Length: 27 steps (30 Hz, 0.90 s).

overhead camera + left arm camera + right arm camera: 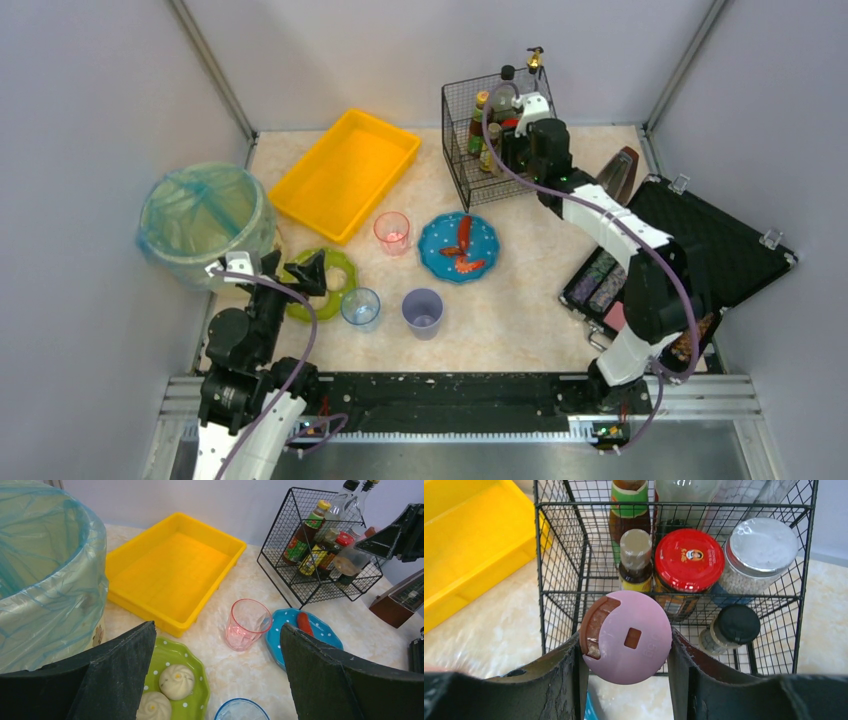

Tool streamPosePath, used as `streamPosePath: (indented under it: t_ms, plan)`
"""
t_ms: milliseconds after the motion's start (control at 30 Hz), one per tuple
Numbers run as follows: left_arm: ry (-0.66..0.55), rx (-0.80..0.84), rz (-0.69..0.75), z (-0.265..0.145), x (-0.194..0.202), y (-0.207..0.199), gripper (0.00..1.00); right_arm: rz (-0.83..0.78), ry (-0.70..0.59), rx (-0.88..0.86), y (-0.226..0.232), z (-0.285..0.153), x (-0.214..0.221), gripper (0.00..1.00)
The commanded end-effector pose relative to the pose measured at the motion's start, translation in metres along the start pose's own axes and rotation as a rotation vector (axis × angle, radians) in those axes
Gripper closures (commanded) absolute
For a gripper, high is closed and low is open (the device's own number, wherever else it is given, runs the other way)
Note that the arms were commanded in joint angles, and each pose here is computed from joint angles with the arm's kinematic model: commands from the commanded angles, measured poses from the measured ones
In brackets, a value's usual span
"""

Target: Clear the kitchen counter

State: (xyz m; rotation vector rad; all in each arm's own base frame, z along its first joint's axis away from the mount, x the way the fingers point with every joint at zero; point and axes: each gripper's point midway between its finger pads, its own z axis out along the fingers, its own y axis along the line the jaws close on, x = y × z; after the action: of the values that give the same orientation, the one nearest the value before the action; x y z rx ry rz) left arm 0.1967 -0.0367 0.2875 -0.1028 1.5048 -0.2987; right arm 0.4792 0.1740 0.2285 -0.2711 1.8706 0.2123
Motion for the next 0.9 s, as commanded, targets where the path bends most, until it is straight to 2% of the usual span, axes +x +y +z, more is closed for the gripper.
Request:
streamPosePath:
  t_ms: [0, 367, 500, 600, 800, 867]
  plan:
    - [-0.029, -0.010, 0.003, 0.004, -0.011, 0.000, 0.02, -0.001, -0.078, -0.009, -0.005, 0.024, -0.027, 0.66]
    - [-0.014, -0.018, 0.008, 0.008, -0.008, 0.001, 0.02, 0.001, 0.028, 0.036, -0.019, 0.057, 0.031, 0.66]
    - [-0.013, -0.019, 0.009, 0.008, -0.008, 0.002, 0.02, 0.010, 0.078, 0.064, -0.027, 0.066, 0.055, 0.62]
    - [-0.011, -0.018, 0.009, 0.008, -0.008, 0.001, 0.02, 0.019, 0.101, 0.068, -0.030, 0.069, 0.063, 0.56]
    - [-0.016, -0.017, 0.008, 0.008, -0.009, 0.001, 0.02, 0.028, 0.125, 0.073, -0.030, 0.067, 0.068, 0.33]
    - [-0.017, -0.016, 0.008, 0.008, -0.009, 0.001, 0.02, 0.030, 0.135, 0.071, -0.029, 0.065, 0.069, 0.28]
